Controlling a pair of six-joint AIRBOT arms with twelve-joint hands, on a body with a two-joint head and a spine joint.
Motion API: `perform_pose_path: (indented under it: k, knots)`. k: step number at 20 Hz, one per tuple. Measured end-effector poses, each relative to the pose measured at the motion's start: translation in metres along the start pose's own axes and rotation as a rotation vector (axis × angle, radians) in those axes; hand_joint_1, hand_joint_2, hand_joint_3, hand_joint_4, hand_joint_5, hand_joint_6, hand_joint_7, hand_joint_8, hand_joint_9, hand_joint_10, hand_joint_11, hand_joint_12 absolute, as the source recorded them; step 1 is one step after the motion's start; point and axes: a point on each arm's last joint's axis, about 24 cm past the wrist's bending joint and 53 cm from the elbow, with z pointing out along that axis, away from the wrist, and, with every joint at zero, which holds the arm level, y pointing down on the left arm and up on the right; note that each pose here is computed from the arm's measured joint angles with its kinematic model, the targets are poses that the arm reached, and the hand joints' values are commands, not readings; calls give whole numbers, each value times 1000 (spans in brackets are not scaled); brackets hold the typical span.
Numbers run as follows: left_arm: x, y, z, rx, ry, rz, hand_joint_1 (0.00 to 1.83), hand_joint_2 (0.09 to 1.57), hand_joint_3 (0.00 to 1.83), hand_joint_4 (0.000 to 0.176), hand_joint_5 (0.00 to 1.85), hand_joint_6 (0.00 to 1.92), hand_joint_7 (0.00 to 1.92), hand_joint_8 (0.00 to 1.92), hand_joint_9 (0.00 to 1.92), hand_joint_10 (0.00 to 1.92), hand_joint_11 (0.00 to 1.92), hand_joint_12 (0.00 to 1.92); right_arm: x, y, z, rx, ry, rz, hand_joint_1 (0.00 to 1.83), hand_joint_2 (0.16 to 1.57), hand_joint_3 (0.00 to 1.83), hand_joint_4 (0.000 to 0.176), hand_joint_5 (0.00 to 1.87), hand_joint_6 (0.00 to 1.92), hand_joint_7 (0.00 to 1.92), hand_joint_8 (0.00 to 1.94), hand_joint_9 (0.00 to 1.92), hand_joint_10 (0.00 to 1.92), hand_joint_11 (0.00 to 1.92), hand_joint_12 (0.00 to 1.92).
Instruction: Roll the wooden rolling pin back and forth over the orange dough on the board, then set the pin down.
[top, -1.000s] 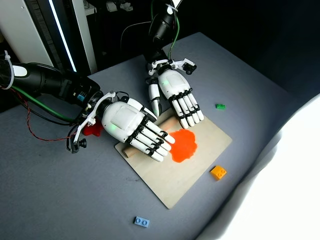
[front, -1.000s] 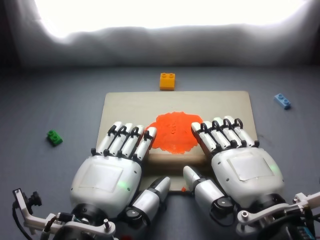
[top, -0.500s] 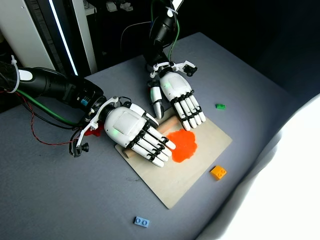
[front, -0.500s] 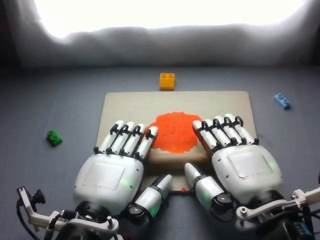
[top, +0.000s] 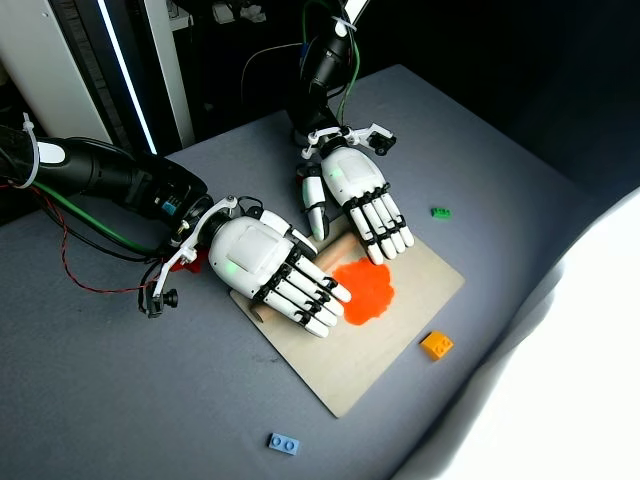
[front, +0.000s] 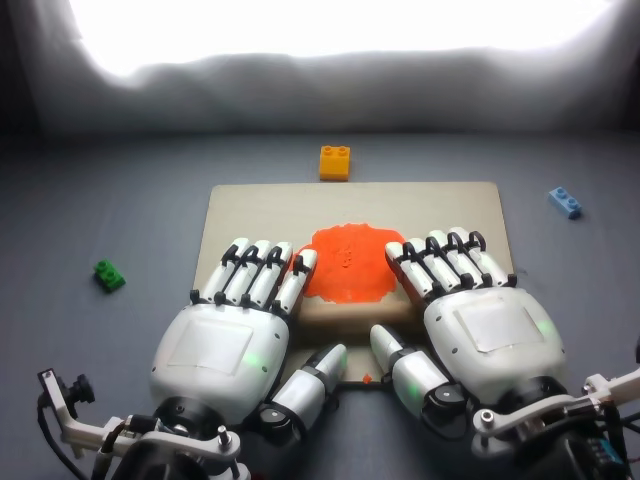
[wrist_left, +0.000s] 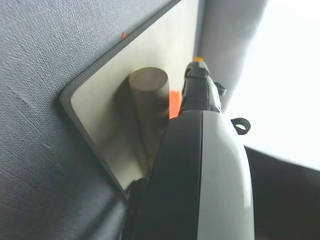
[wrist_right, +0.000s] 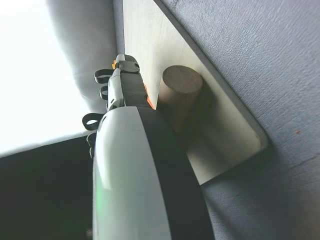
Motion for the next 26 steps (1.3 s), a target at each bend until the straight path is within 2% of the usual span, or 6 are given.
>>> perform_pose_path:
  k: [16,26]
  knots:
    - [-2,3,18,5,-7,-9,0,1466,5,0,41,3,33,4,8,3,0,0,-10,-4,11,0,-25,5,0,1571,16,0,139,6,145,6,60,6,11,9]
    - [-7,4,31,11,-13,4,0,1466,3,0,40,5,16,2,0,0,0,0,-16,-9,22,14,-37,16,0,1571,16,0,148,7,143,3,56,2,10,13]
